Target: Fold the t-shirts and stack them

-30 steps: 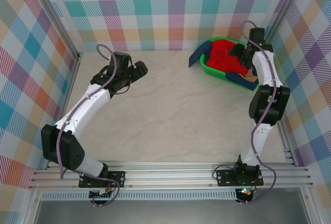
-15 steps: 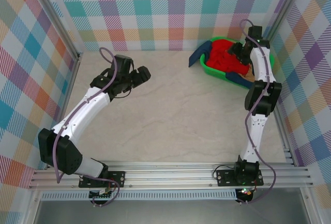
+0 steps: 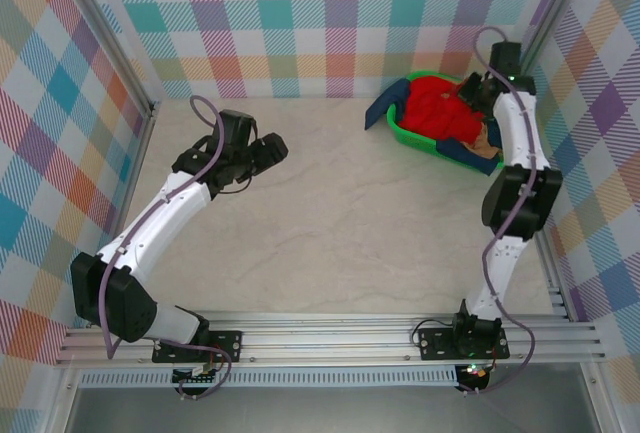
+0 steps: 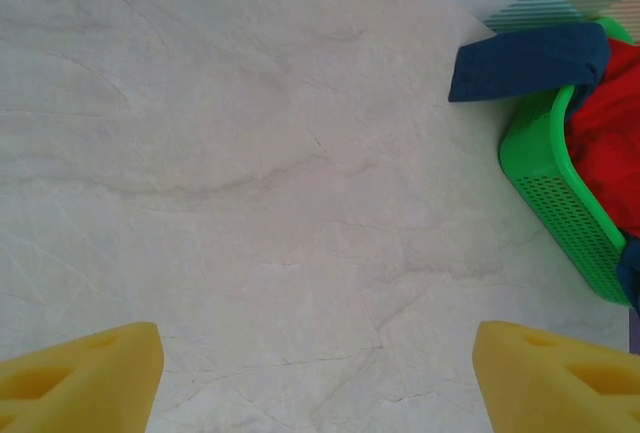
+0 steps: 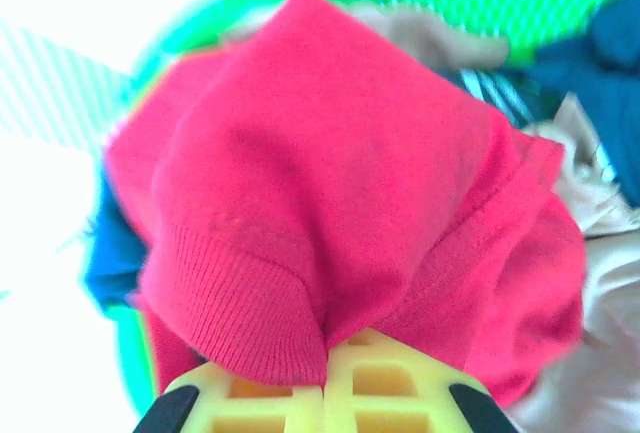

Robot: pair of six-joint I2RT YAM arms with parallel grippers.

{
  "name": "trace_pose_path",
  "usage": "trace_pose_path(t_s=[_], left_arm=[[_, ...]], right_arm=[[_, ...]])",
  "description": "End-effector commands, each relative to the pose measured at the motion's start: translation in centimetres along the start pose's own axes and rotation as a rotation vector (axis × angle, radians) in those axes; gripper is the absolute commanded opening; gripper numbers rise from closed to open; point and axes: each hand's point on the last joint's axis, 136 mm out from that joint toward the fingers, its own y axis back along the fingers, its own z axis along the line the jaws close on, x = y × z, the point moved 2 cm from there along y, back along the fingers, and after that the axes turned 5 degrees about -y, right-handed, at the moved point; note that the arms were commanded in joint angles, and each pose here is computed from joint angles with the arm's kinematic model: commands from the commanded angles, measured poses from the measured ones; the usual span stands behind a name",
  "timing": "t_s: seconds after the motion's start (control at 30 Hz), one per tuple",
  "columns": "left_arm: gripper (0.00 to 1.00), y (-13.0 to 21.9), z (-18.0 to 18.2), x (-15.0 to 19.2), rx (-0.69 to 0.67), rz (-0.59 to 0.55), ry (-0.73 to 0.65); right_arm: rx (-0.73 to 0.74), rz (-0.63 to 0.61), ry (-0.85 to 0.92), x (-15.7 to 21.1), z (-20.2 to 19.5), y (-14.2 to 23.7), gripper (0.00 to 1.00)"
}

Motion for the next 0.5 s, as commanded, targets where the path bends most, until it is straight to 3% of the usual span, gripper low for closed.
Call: trace_pose_path(t_s=[0.0, 0.2, 0.37, 0.47], left_arm=[[0.81, 0.4, 0.3, 0.3, -0.021, -0.009, 0.013], [0.80, 0.8, 1.0, -0.4, -0.085, -0.034, 0.016], [0.81, 2.4, 2.4, -0.8, -0.169, -0.072, 0.009], [0.83, 3.6, 3.8, -1.1, -0.243, -0.103, 0.016]], right_arm=[[-0.280, -0.327, 0.033, -6.4, 7.8, 12.5, 0.00], [-0.717, -0.401, 0.103, -5.0, 17.6, 25.6, 0.00], [-1.014, -0.408, 0.207, -0.5, 24.4, 35.7, 0.00], [-1.150, -0.355, 0.234, 2.6, 27.4, 39.1, 0.00]])
